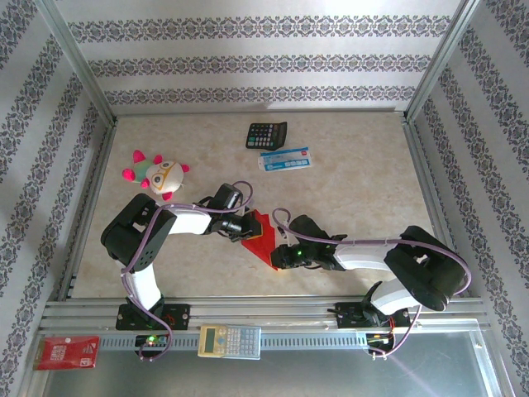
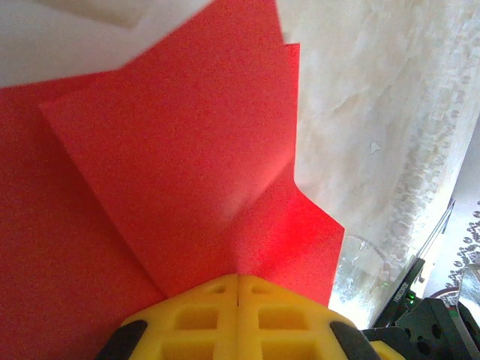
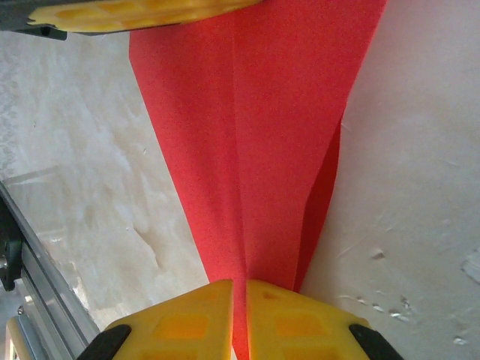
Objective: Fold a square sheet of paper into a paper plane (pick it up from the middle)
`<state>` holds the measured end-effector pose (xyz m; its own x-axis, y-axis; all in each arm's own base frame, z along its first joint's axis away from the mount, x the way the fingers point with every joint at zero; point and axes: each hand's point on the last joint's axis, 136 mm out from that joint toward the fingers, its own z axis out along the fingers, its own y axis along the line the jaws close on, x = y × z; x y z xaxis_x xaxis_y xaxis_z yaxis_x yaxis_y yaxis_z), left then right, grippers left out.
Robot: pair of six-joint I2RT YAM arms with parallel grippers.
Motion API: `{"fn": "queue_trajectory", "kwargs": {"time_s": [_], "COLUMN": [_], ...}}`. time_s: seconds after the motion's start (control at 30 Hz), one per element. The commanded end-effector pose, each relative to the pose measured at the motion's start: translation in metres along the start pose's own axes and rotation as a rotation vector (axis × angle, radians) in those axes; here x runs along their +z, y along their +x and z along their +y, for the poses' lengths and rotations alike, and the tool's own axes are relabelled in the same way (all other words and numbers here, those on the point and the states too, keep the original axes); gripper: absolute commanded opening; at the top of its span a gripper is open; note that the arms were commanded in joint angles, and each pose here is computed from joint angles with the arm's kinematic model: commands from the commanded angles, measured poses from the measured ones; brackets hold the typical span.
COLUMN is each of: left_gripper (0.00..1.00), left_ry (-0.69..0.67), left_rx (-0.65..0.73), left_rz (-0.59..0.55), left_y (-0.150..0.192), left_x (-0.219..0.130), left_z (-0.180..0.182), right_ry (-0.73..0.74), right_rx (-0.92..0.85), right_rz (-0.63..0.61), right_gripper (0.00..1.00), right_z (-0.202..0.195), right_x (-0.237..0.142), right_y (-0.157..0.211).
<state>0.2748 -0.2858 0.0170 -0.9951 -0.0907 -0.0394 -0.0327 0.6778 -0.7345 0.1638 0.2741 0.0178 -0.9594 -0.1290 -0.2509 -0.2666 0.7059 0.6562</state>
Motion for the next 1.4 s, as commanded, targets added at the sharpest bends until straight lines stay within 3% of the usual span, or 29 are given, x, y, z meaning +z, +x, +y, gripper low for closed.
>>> {"fn": "queue_trajectory", "kwargs": {"time_s": [0.0, 0.2, 0.47, 0.73, 1.37], "left_gripper": [0.05, 0.05, 0.05, 0.05, 0.05], "left_ry": [-0.123, -0.125, -0.127, -0.131, -0.132], "left_rx": [-0.063, -0.066, -0.069, -0.071, -0.071], "left_rz": [0.02, 0.019, 0.019, 0.024, 0.024], "left_y": [0.013, 0.014, 0.015, 0.017, 0.016], "left_x": [-0.001, -0.002, -0.001, -0.001, -0.001], "left_z": [0.039, 0.04, 0.042, 0.044, 0.044], "right_ry": [0.023, 0.045, -0.017, -0.058, 0.015], "right_rx": [-0.008, 0.009, -0.014, -0.034, -0.009], "right_rz": [0.005, 0.022, -0.037, -0.035, 0.024], "right_gripper": [0.14, 0.14, 0.14, 0.15, 0.14], "right_z": [-0.007, -0.015, 0.015, 0.031, 0.004], "right_x": [0.002, 0.003, -0.013, -0.016, 0.0], "right_y": [0.001, 0.011, -0.012, -0.009, 0.009]}}
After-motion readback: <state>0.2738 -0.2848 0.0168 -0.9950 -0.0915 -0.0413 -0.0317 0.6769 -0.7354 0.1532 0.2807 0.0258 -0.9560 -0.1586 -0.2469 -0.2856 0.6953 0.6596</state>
